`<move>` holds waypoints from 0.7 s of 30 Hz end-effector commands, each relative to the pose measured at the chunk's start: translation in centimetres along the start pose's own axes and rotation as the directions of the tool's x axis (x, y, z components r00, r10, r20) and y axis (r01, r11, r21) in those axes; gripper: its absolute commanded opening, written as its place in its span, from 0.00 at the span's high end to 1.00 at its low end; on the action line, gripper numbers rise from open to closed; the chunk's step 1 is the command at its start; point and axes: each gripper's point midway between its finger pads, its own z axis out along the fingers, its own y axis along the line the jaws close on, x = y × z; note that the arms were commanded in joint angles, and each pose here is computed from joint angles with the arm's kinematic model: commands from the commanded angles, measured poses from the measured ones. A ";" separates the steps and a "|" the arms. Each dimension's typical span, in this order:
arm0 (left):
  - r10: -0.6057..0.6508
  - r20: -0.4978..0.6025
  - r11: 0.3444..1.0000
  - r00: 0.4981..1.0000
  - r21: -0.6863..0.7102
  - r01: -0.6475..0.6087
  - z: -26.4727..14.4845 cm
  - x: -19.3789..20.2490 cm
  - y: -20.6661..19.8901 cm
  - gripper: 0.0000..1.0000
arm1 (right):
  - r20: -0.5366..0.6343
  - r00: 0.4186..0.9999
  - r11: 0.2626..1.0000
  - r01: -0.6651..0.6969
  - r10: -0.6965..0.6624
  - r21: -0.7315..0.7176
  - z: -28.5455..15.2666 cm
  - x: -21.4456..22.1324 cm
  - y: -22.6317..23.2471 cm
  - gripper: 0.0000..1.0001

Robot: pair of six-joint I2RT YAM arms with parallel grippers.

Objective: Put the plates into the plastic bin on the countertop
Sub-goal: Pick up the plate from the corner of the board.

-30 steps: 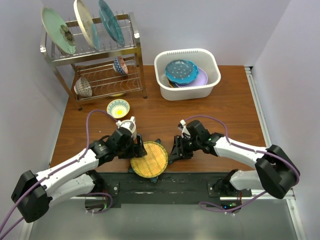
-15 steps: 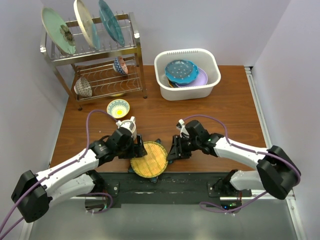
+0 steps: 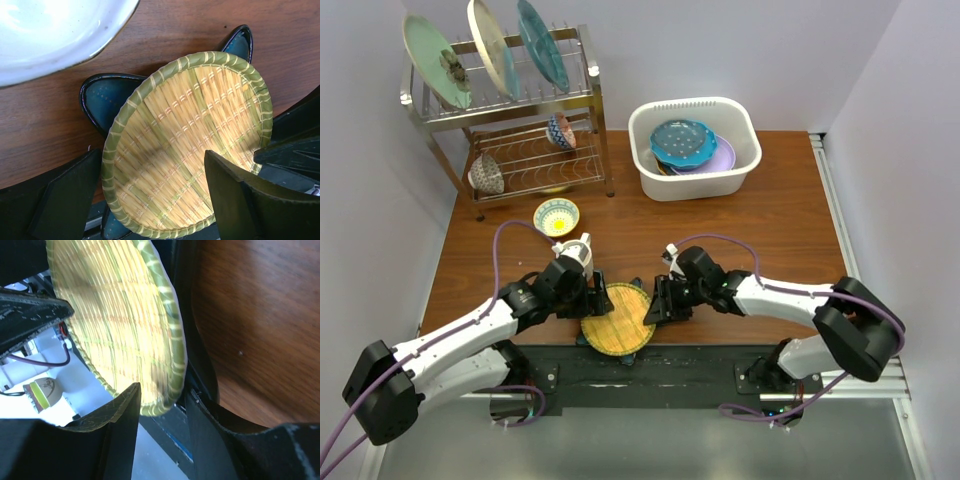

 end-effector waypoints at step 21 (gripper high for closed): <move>0.022 0.066 0.998 0.998 0.052 -0.025 -1.5 -1.8 -1.6 0.12 | 0.180 0.984 0.987 0.009 0.020 -0.162 0.3 -3.3 3.6 0.99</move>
